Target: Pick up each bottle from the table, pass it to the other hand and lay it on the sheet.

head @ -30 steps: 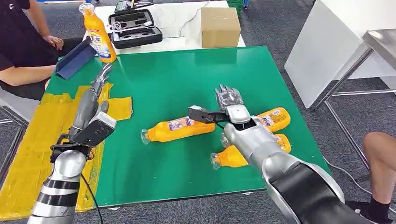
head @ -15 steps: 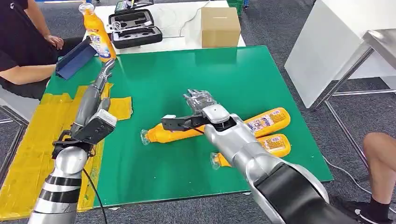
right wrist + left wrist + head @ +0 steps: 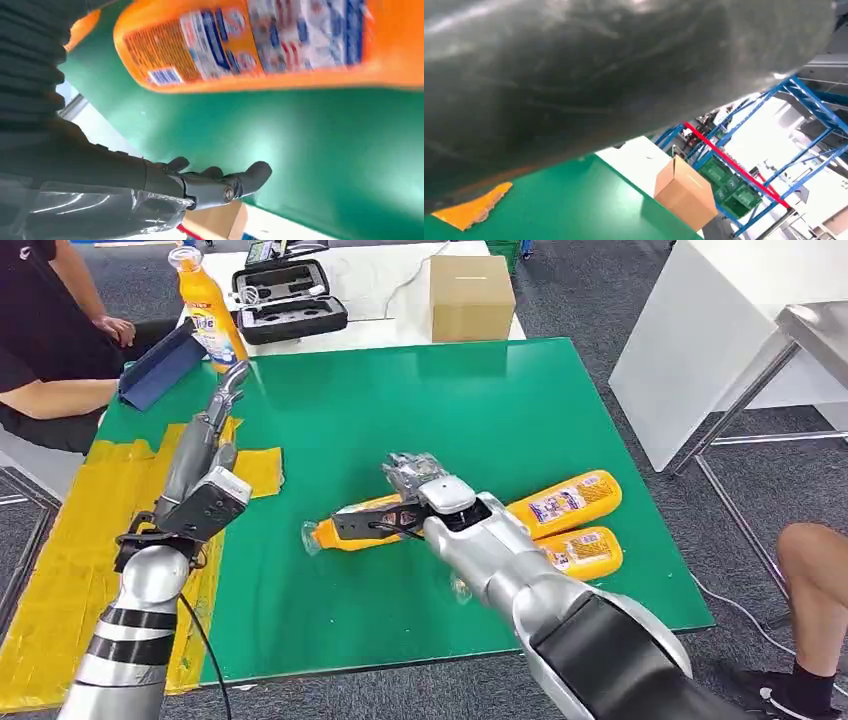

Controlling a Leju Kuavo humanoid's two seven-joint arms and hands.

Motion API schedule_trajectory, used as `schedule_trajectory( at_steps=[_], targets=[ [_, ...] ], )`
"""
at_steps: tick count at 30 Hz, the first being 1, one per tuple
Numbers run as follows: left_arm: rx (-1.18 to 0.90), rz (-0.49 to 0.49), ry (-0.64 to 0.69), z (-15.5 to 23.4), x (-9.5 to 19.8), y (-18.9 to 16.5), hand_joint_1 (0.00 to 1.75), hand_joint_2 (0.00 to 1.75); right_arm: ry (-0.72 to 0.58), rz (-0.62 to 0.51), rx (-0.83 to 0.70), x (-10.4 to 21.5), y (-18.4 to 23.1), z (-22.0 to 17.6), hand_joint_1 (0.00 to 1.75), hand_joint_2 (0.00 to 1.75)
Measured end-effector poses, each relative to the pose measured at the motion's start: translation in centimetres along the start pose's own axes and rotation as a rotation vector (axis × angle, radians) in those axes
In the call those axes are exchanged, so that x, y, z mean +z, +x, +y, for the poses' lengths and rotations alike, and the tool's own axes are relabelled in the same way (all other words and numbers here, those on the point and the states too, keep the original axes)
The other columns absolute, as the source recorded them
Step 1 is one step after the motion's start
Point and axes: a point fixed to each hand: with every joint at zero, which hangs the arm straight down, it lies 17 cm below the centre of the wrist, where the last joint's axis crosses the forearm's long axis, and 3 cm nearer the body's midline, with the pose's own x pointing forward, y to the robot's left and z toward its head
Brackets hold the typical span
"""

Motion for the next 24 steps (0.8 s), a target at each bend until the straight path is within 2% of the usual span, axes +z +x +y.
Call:
schedule_trajectory(
  at_steps=[5, 18, 24],
  targets=[
    [0.006, 0.007, -0.001, -0.2, 0.0, -0.4, 0.0, 0.0, 0.068, 0.065, 0.075, 0.3, -2.0, 2.4, 0.0, 1.75],
    [0.018, 0.022, 0.001, -0.3, -0.1, -1.1, 0.0, 0.0, 0.226, 0.178, 0.085, 1.9, -7.7, 8.8, 0.0, 1.75],
    [0.018, 0.023, 0.001, -0.3, -0.1, -1.2, 0.0, 0.0, 0.247, 0.194, 0.085, 2.3, -8.5, 9.8, 0.0, 1.75]
  ],
)
